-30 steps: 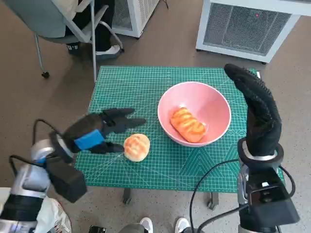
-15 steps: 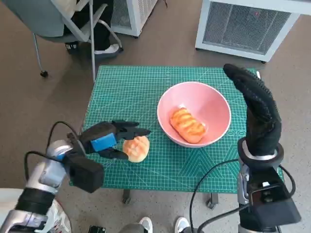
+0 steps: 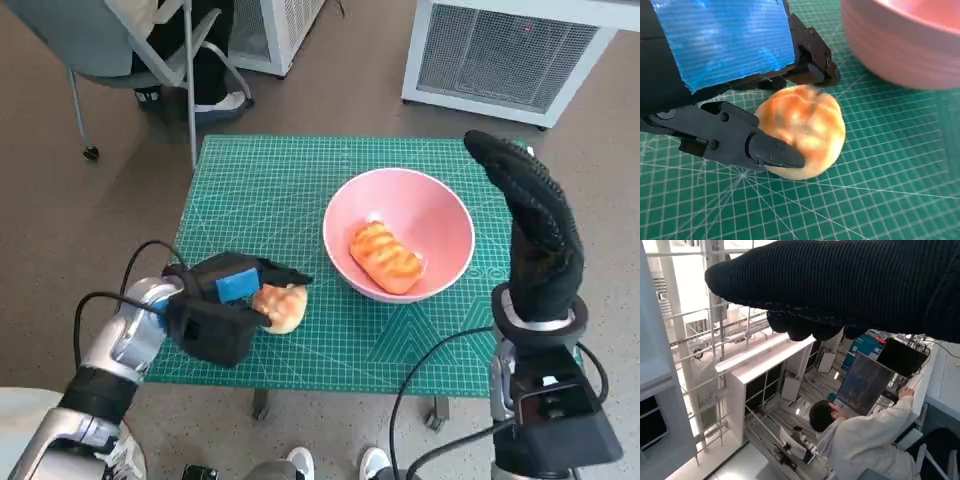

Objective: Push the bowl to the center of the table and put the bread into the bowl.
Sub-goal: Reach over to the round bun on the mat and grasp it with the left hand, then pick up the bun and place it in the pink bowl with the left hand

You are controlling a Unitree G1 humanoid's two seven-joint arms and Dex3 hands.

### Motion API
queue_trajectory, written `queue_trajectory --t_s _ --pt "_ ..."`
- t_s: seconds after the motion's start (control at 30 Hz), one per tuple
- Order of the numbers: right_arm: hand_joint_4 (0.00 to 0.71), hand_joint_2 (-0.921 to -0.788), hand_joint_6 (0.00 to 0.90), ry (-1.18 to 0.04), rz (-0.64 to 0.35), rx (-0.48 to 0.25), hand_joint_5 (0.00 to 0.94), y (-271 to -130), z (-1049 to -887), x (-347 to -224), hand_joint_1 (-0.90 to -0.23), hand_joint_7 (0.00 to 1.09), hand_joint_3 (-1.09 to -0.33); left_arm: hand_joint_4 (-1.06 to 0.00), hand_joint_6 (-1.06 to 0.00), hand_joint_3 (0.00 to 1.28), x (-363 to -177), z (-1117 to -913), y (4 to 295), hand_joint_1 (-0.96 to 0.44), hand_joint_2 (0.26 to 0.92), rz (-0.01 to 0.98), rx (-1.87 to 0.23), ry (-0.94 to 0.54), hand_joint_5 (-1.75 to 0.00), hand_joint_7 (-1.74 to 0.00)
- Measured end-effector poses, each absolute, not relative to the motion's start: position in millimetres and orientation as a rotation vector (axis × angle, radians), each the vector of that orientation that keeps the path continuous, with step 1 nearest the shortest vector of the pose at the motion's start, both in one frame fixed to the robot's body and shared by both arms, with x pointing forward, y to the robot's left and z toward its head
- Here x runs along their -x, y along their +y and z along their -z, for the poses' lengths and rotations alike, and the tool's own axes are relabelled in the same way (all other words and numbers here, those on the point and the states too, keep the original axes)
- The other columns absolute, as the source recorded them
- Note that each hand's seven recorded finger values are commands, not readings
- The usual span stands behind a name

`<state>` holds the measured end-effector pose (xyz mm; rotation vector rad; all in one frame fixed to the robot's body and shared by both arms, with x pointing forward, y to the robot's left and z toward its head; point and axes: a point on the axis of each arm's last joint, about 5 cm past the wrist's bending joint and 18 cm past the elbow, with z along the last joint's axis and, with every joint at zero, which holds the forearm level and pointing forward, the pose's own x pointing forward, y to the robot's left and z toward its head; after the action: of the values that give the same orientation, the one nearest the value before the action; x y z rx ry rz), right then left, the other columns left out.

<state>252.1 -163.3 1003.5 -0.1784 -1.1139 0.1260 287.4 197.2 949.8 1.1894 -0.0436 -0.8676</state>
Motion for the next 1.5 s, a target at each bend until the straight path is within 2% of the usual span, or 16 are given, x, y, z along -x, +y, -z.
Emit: queue_trajectory --t_s 0.13,0.47,0.7,0.87,1.0,1.13,1.33,1.5 --pt "0.409 -0.921 0.041 -1.113 -0.124 0.183 0.009 -163.7 -1003.4 -252.0 -0.373 0.85 -0.547 -0.66 -0.55 0.12 -287.0 -952 197 0.00 0.920 0.863 -1.197 -0.067 -1.18 -1.21" --pt "0.409 -0.921 0.043 -1.113 -0.119 0.208 0.008 -163.3 -1003.3 -251.9 -0.362 0.85 -0.551 -0.65 -0.57 0.11 -285.3 -971 202 0.00 0.920 0.829 -1.181 -0.142 -1.22 -1.21" --pt "0.410 -0.921 0.045 -1.114 -0.117 0.207 0.009 -163.4 -1003.1 -251.9 -0.369 0.85 -0.549 -0.67 -0.65 0.07 -282.8 -1005 205 0.00 0.920 0.728 -1.115 -0.285 -1.22 -1.11" --pt "0.411 -0.921 0.046 -1.110 -0.115 0.205 0.009 -163.3 -1002.5 -252.3 -0.370 0.84 -0.548 -0.71 -0.74 0.03 -281.5 -1036 201 0.00 0.911 0.625 -1.083 -0.455 -1.18 -1.02" --pt "0.411 -0.921 0.045 -1.109 -0.113 0.201 0.009 -162.8 -1002.3 -252.7 -0.368 0.84 -0.548 -0.73 -0.78 0.01 -282.0 -1057 191 0.00 0.902 0.544 -1.039 -0.607 -1.14 -0.98" --pt "0.411 -0.921 0.045 -1.110 -0.112 0.198 0.008 -162.3 -1002.1 -253.0 -0.367 0.84 -0.549 -0.75 -0.80 0.01 -284.7 -1069 174 0.00 0.896 0.503 -0.986 -0.744 -1.12 -0.96" --pt "0.413 -0.921 0.045 -1.112 -0.109 0.192 0.009 -161.5 -1002.1 -253.6 -0.368 0.84 -0.549 -0.72 -0.77 0.01 -294.5 -1078 145 0.00 0.909 0.520 -0.960 -0.901 -1.13 -1.01" --pt "0.414 -0.921 0.044 -1.114 -0.105 0.185 0.010 -160.5 -1002.4 -253.7 -0.372 0.84 -0.547 -0.66 -0.70 0.05 -308.3 -1077 124 0.00 0.919 0.593 -0.965 -0.915 -1.20 -1.09"
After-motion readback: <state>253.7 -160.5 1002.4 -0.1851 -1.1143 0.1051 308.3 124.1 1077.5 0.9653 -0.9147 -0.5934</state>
